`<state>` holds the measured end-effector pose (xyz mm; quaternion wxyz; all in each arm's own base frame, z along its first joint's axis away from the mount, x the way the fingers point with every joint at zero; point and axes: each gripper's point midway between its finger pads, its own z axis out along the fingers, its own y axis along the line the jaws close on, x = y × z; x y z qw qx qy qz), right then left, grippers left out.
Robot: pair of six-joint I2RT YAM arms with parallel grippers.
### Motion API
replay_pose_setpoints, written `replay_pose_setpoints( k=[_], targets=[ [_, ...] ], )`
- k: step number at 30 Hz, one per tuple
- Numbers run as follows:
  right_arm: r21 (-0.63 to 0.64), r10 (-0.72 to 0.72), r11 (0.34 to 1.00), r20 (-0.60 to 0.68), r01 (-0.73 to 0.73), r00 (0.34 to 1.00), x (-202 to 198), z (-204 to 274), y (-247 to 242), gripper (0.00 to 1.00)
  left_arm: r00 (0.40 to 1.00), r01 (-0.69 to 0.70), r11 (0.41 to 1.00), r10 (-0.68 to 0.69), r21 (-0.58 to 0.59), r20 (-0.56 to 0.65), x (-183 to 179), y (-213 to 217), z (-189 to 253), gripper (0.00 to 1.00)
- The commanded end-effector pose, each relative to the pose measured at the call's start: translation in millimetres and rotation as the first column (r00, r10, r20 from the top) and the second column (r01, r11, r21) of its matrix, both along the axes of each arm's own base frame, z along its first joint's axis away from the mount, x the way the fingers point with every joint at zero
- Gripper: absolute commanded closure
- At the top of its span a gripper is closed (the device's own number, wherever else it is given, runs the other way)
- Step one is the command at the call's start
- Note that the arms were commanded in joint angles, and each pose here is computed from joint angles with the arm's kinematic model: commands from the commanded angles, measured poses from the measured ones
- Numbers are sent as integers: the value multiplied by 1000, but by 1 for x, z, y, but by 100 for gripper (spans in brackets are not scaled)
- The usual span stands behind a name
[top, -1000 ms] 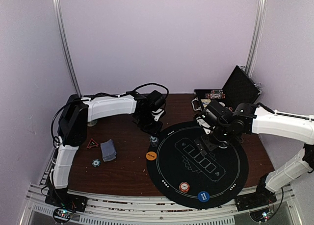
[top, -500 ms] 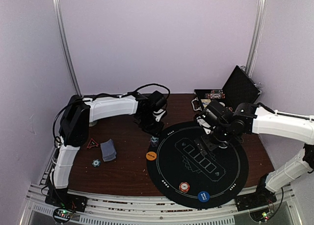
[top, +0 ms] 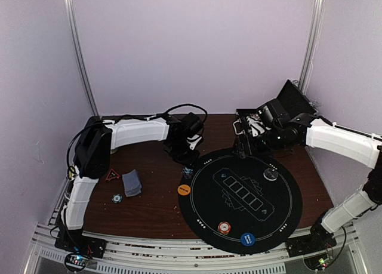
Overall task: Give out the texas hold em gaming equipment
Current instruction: Pass from the left arm to the right
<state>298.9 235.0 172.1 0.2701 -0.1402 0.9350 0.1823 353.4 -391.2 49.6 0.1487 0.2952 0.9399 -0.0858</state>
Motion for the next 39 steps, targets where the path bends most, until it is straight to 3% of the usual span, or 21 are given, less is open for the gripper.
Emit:
replay_pose_setpoints(
  k=[1,4,7,15,24,39],
  targets=[
    [362,-23,932,-15,27,1000,51,24,31,10,999,22,999,-21,-34,29,3,-8,7,77],
    [469,-15,882,-84,53,996,80,10,42,26,1000,21,999,-21,-35,22,1,-7,3,77],
    [469,21,882,-143,49,989,93,-13,58,40,1000,22,999,-22,-38,20,1,-8,2,76],
    [545,91,837,-231,51,969,110,-56,94,45,999,22,999,-21,-41,25,2,-9,2,76],
    [564,219,826,-331,6,918,101,-103,143,48,999,21,999,-20,-36,30,2,-7,3,77],
    [620,301,784,-375,-4,877,85,-117,170,60,999,25,999,-24,-31,41,4,-7,4,77]
  ],
)
